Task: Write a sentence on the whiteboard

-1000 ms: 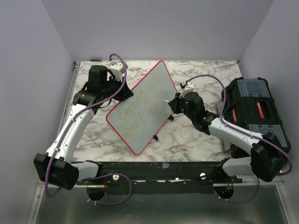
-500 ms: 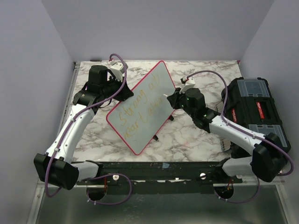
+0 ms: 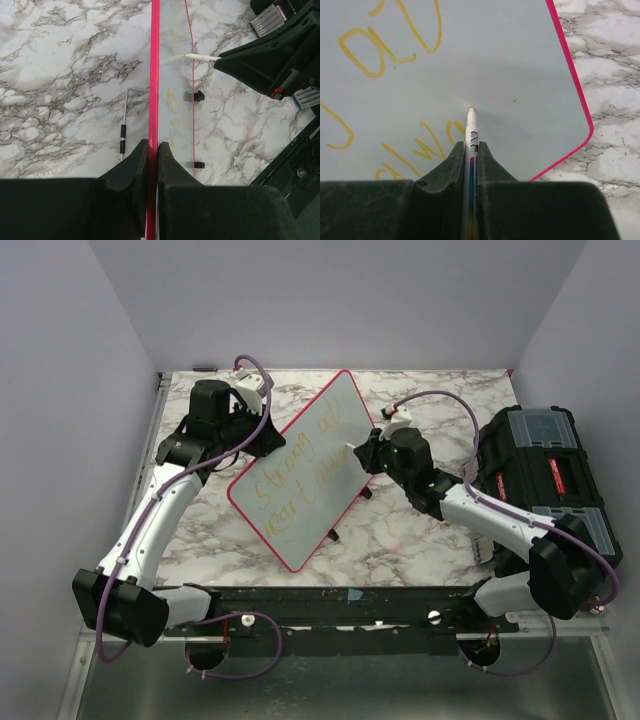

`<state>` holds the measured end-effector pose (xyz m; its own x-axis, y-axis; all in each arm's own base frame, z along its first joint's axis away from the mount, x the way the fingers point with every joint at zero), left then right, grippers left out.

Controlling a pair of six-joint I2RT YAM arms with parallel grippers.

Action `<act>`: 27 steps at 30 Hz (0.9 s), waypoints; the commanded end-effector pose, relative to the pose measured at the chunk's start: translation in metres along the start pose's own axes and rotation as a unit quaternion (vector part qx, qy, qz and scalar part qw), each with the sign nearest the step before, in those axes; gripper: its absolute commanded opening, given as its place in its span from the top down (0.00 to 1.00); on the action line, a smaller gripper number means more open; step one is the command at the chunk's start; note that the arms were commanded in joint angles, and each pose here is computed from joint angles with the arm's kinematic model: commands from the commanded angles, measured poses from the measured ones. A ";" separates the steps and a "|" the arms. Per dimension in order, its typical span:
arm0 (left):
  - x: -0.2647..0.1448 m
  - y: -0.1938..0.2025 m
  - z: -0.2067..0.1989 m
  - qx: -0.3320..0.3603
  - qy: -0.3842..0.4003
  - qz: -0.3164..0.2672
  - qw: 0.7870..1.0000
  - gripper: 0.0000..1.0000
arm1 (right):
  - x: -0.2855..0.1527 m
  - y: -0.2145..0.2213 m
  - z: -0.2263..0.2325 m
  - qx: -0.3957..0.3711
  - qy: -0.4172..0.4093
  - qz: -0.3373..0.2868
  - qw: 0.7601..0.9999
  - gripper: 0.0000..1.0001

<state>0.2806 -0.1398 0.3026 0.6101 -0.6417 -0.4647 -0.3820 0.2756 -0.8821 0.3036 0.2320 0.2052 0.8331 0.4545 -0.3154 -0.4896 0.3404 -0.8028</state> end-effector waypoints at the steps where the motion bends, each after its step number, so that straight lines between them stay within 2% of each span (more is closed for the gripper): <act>1: -0.003 0.001 0.004 0.039 -0.017 0.010 0.999 1.00 | 0.005 -0.002 0.010 0.010 -0.023 -0.001 1.000 0.99; 15: -0.004 0.000 0.003 0.040 -0.016 0.009 0.999 1.00 | -0.006 0.025 -0.012 0.009 0.001 0.021 1.000 0.99; 27: -0.005 0.000 0.003 0.040 -0.017 0.008 0.999 1.00 | 0.003 0.001 -0.005 -0.005 0.022 -0.006 1.000 0.99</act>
<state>0.2807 -0.1396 0.3025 0.6118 -0.6396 -0.4654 -0.3823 0.2761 -0.8818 0.2975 0.2255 0.1887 0.8322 0.4327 -0.3467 -0.5062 0.3378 -0.7935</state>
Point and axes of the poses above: each gripper's point midway between its finger pads, its own x axis out along the fingers, its own z axis along the line the jaws close on, y = z × x, the point moved 6 cm from there along -x, back along the fingers, and after that the axes turned 15 degrees about x, right-handed, at the moved point
